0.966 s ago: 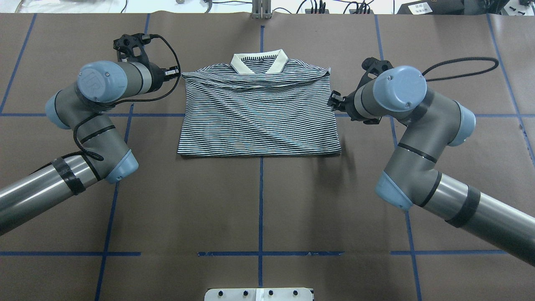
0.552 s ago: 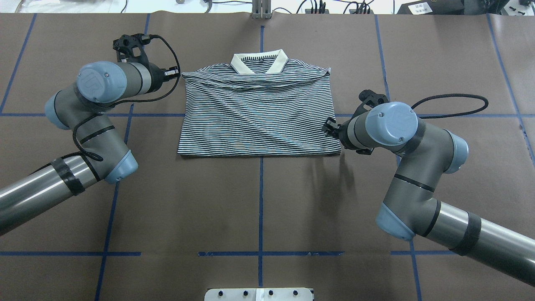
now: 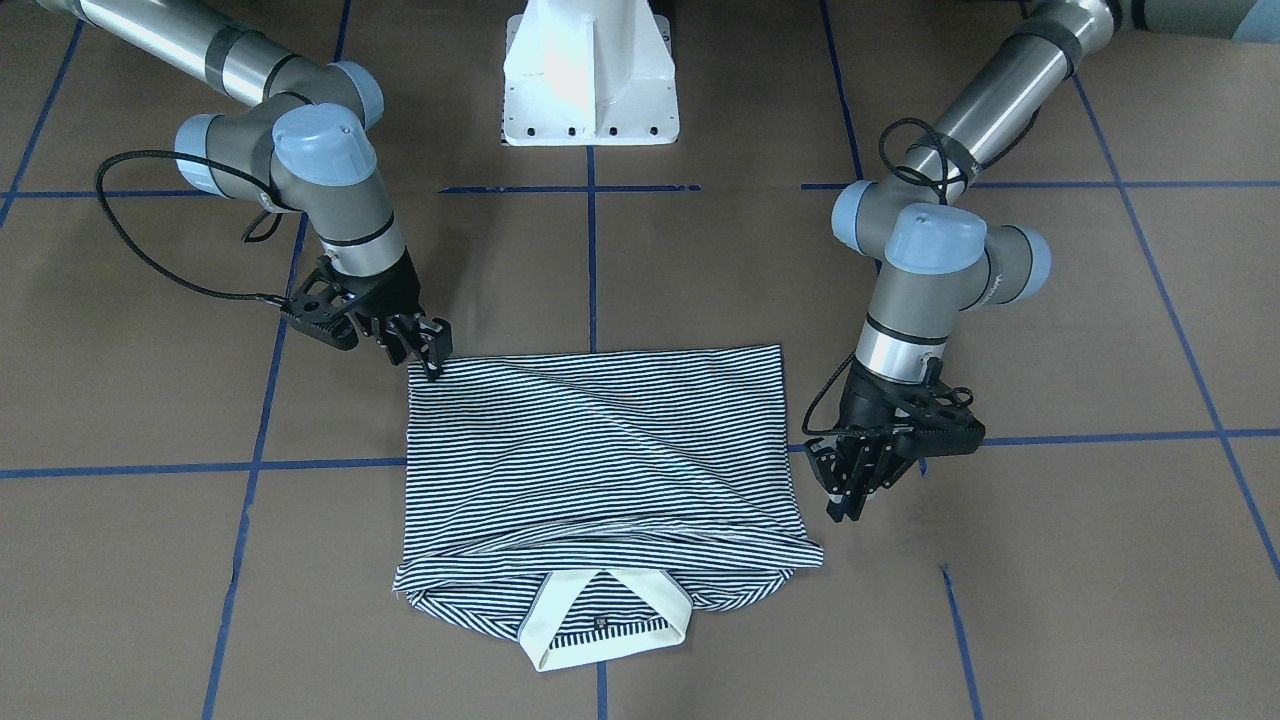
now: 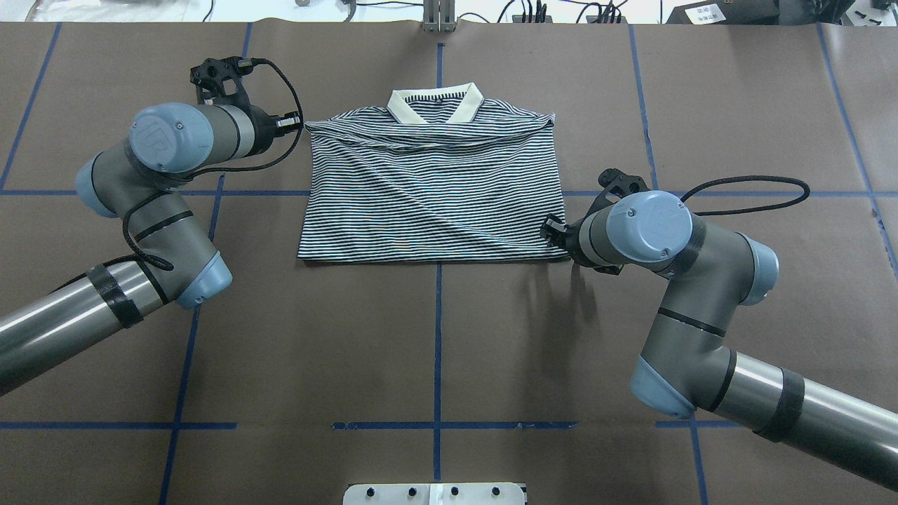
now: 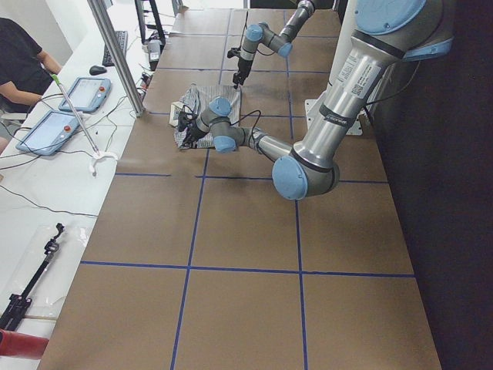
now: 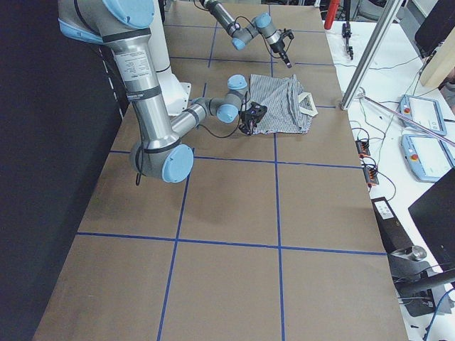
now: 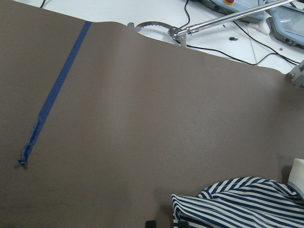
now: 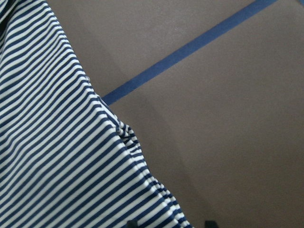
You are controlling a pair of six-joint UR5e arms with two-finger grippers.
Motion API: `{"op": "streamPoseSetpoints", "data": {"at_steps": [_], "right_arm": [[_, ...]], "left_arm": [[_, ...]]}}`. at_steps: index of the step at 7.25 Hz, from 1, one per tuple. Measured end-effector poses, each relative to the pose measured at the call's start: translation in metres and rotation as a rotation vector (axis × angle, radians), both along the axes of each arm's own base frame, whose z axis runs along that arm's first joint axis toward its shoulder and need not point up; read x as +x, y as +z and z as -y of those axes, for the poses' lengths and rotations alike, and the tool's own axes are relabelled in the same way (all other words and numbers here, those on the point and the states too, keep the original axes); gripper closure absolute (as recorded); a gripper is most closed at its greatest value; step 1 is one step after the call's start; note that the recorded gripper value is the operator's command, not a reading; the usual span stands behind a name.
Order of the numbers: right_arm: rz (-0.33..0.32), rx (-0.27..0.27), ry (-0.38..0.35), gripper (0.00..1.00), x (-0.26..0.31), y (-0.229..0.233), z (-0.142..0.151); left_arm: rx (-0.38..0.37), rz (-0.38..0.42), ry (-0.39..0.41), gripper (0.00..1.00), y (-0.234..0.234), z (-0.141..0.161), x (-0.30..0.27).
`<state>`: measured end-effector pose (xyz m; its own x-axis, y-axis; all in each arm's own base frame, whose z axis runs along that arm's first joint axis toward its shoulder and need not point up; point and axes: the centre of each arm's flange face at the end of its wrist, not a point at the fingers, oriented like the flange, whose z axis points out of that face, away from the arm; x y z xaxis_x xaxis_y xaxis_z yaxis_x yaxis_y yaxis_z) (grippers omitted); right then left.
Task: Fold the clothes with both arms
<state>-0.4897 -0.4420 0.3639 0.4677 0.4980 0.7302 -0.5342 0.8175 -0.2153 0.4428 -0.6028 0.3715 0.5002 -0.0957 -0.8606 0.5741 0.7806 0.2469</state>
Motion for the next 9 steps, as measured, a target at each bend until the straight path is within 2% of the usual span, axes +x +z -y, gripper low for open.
{"op": "streamPoseSetpoints", "data": {"at_steps": [4,5,6,8,9], "right_arm": [[0.018,0.008,0.003,1.00,0.005,-0.008,-0.003],[0.036,0.017,-0.007,1.00,0.011,-0.016,-0.013],[0.064,0.028,-0.049,1.00,0.024,-0.023,-0.048],[0.105,0.031,-0.213,1.00,0.061,-0.026,-0.162],[0.116,0.003,-0.308,1.00,0.067,-0.026,-0.219]], "left_arm": [[0.000,0.000,0.000,0.72,0.000,0.000,0.000],[0.002,-0.002,0.001,0.72,-0.002,0.000,0.001],[0.007,-0.009,0.003,0.72,-0.007,-0.001,0.002],[0.022,-0.035,0.021,0.72,-0.024,-0.009,0.002],[0.017,-0.069,0.054,0.72,-0.036,-0.018,0.004]]}}
